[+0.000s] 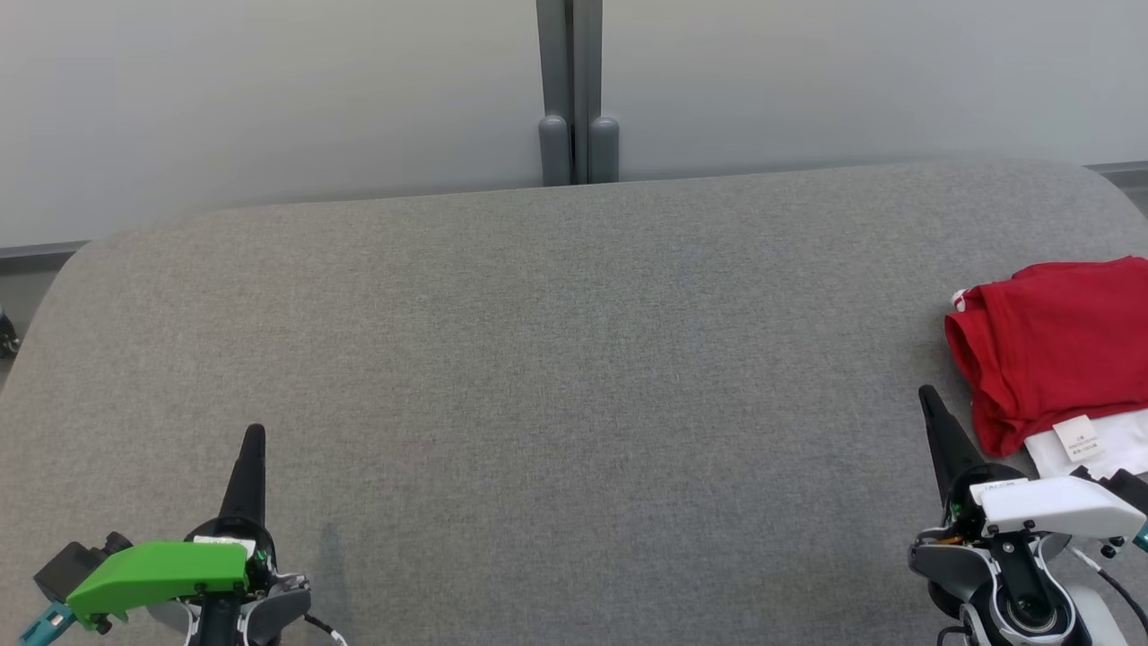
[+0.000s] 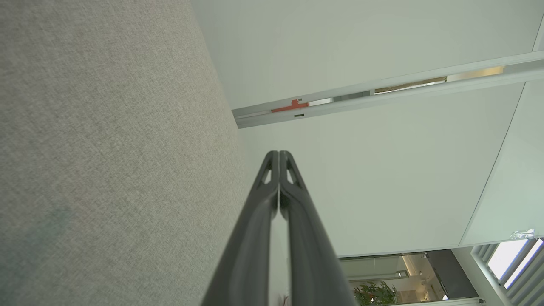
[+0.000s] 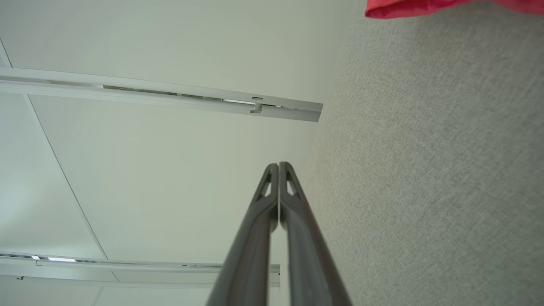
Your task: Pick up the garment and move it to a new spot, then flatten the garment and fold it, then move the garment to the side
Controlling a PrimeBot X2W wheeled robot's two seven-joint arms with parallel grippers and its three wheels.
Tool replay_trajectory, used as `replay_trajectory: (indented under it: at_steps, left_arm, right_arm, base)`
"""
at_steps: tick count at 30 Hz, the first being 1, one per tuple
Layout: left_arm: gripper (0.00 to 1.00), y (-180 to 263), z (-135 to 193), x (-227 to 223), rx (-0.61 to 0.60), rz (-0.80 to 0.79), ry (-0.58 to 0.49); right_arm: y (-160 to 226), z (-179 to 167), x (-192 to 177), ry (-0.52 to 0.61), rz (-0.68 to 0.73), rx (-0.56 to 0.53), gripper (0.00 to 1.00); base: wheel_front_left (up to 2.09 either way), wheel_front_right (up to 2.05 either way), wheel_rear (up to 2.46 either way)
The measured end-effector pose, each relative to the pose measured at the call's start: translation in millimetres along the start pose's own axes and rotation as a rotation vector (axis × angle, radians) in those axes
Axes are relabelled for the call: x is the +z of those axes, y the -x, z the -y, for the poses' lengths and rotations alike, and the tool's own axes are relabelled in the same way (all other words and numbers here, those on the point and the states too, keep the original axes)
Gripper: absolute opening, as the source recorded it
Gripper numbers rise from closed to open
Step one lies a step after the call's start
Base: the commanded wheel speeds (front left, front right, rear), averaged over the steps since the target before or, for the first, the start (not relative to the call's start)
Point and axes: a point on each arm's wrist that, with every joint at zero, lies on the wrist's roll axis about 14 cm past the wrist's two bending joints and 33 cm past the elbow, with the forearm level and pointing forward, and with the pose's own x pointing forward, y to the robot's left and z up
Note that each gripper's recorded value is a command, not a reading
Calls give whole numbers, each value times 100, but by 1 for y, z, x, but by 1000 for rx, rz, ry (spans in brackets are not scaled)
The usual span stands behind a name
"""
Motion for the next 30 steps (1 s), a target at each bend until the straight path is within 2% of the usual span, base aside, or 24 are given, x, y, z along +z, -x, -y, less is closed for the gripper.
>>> replay_trajectory:
  at_steps: [23, 30]
  left_arm:
    - [0, -4, 4, 10, -21, 11, 145]
    - [0, -5, 4, 11, -24, 15, 160]
  right_arm:
    - [-3, -2, 4, -148, -3, 11, 0]
    - [-4, -3, 5, -165, -3, 15, 0]
  base:
    - [0, 0, 0]
    - [0, 0, 0]
